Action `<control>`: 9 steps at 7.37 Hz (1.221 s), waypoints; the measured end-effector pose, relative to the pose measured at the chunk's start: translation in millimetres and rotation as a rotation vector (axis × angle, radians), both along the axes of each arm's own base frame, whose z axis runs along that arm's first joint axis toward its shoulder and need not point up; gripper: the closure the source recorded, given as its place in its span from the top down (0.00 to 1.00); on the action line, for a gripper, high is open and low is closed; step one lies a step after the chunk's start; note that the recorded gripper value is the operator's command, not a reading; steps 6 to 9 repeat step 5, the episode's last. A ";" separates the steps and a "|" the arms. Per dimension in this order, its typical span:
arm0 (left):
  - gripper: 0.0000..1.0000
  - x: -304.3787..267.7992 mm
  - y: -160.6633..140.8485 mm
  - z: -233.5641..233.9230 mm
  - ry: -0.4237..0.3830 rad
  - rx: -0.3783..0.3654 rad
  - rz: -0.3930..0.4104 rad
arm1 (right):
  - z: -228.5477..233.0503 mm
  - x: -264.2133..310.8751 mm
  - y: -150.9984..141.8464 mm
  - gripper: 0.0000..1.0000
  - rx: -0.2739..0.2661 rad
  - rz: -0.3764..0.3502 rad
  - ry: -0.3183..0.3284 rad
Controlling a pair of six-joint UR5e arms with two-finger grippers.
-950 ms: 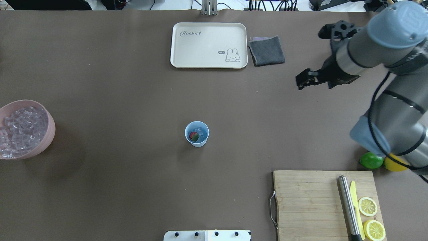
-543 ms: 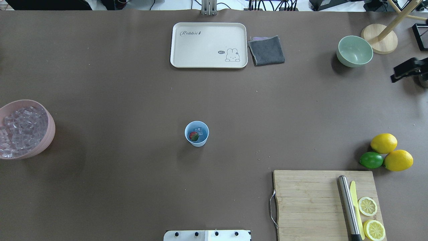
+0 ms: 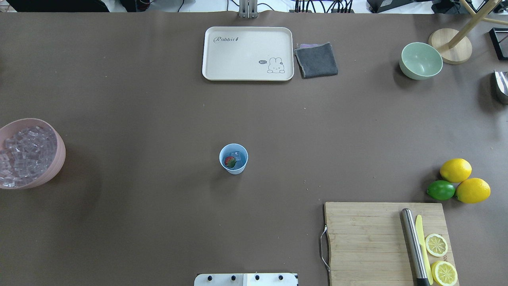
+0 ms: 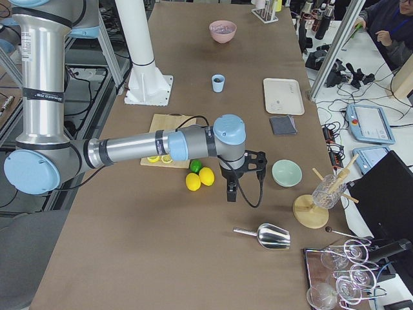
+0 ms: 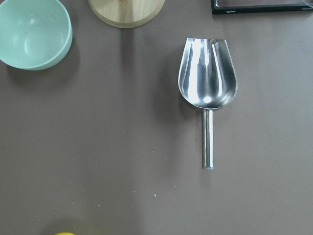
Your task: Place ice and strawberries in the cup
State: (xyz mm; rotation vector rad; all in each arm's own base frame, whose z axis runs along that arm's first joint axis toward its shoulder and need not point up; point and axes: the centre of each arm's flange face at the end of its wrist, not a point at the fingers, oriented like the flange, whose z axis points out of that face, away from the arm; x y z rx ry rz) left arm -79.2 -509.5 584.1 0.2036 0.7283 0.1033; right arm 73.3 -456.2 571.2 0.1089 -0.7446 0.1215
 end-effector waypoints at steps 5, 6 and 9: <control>0.98 1.4 1.2 9.0 0.006 -0.021 -0.003 | 21.2 17.4 20.8 1.00 -0.028 0.017 0.002; 0.98 1.4 1.2 9.0 0.006 -0.021 -0.003 | 21.2 17.4 20.8 1.00 -0.028 0.017 0.002; 0.98 1.4 1.2 9.0 0.006 -0.021 -0.003 | 21.2 17.4 20.8 1.00 -0.028 0.017 0.002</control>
